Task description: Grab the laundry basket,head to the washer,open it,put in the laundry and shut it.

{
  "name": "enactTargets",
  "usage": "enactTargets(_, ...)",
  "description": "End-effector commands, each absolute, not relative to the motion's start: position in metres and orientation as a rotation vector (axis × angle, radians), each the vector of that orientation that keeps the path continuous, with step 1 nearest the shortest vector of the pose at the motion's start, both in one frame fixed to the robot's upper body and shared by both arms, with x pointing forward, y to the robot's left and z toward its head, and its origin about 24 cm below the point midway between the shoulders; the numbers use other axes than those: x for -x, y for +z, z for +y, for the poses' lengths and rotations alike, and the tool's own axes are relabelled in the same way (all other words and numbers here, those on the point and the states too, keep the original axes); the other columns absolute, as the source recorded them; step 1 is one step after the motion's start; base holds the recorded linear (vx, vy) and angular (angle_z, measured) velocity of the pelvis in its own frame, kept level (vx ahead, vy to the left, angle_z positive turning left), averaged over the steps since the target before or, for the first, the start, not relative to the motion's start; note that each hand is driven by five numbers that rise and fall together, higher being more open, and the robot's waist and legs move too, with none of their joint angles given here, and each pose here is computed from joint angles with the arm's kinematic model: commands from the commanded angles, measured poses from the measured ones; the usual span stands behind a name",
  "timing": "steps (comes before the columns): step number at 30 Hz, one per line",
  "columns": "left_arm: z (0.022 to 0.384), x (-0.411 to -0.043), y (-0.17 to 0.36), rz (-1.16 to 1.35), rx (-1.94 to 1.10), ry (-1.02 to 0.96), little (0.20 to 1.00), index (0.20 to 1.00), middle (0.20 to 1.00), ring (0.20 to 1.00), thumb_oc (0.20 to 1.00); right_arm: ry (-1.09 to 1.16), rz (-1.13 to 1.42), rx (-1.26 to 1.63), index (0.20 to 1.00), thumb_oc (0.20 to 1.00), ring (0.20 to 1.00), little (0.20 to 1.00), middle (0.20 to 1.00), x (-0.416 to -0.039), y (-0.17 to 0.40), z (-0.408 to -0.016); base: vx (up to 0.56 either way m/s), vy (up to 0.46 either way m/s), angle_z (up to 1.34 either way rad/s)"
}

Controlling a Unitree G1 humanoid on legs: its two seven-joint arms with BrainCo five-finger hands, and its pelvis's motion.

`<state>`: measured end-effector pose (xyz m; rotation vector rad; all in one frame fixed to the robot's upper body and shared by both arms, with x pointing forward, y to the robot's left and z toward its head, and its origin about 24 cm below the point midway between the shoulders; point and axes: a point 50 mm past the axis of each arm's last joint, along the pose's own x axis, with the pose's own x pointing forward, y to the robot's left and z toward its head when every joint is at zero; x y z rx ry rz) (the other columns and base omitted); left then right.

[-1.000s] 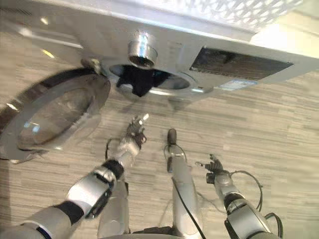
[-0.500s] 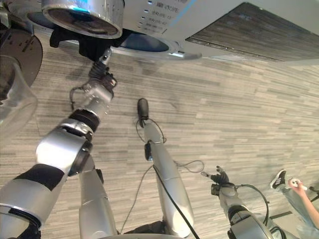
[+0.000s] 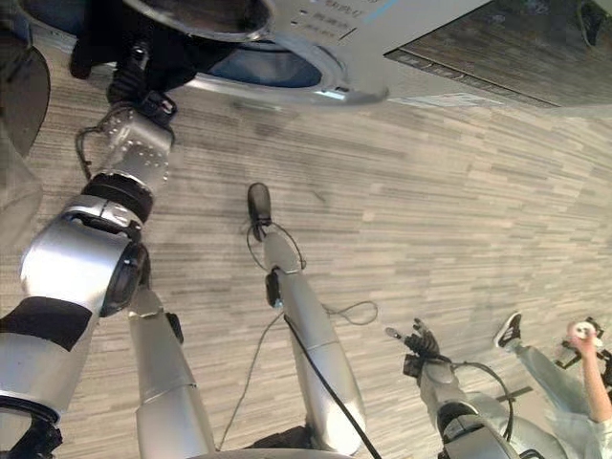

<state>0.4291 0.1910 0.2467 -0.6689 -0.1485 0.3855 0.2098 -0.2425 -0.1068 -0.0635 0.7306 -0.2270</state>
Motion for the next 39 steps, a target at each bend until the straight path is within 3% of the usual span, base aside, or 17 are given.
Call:
enactTargets(1,0.169,-0.428,0.277,-0.278,0.715,0.279,0.2,0.2,0.2,0.2,0.2,-0.275,0.838,0.087,1.0,1.0,1.0,1.0,1.0,-0.165,-0.122,-0.262,0.01,0.035,-0.02)
enactTargets(5,0.143,-0.429,0.283,-0.272,0.708,0.207,0.2,0.2,0.2,0.2,0.2,-0.295,0.832,0.097,1.0,1.0,1.0,1.0,1.0,-0.167,-0.119,-0.271,0.0,0.035,-0.07)
enactTargets(12,0.134,-0.428,0.29,-0.284,0.716,0.167,0.2,0.2,0.2,0.2,0.2,-0.265,0.839,0.131,1.0,1.0,1.0,1.0,1.0,-0.17,-0.116,-0.274,0.03,0.024,-0.06)
enactTargets(14,0.103,-0.418,0.337,-0.399,0.728,0.031,0.2,0.2,0.2,0.2,0.2,-0.277,0.812,0.149,1.0,1.0,1.0,1.0,1.0,-0.177,-0.109,-0.284,0.06,-0.017,0.03)
enactTargets(15,0.086,-0.412,0.346,-0.42,0.747,-0.027,0.438,0.438,0.438,0.438,0.438,-0.28,0.805,0.149,1.0,1.0,1.0,1.0,1.0,-0.178,-0.107,-0.285,0.03,-0.035,0.02)
enactTargets(17,0.064,-0.409,0.347,-0.396,0.719,-0.076,1.0,1.0,1.0,1.0,1.0,-0.259,0.772,0.152,1.0,1.0,1.0,1.0,1.0,-0.188,-0.102,-0.282,0.01,-0.022,-0.06)
enactTargets(23,0.133,-0.43,0.308,-0.246,0.366,0.133,1.0,1.0,1.0,1.0,1.0,-0.231,0.846,0.19,1.0,1.0,1.0,1.0,1.0,-0.169,-0.112,-0.285,-0.01,0.007,-0.05)
enactTargets(34,0.137,-0.434,0.216,0.063,0.01,0.132,1.0,1.0,1.0,1.0,1.0,-0.161,0.873,0.206,1.0,1.0,1.0,1.0,1.0,-0.179,-0.119,-0.263,-0.04,-0.009,-0.02)
enactTargets(39,0.137,-0.42,0.132,0.22,-0.041,0.125,1.0,1.0,1.0,1.0,1.0,-0.115,0.869,0.226,1.0,1.0,1.0,1.0,1.0,-0.183,-0.12,-0.253,-0.02,-0.004,-0.01)
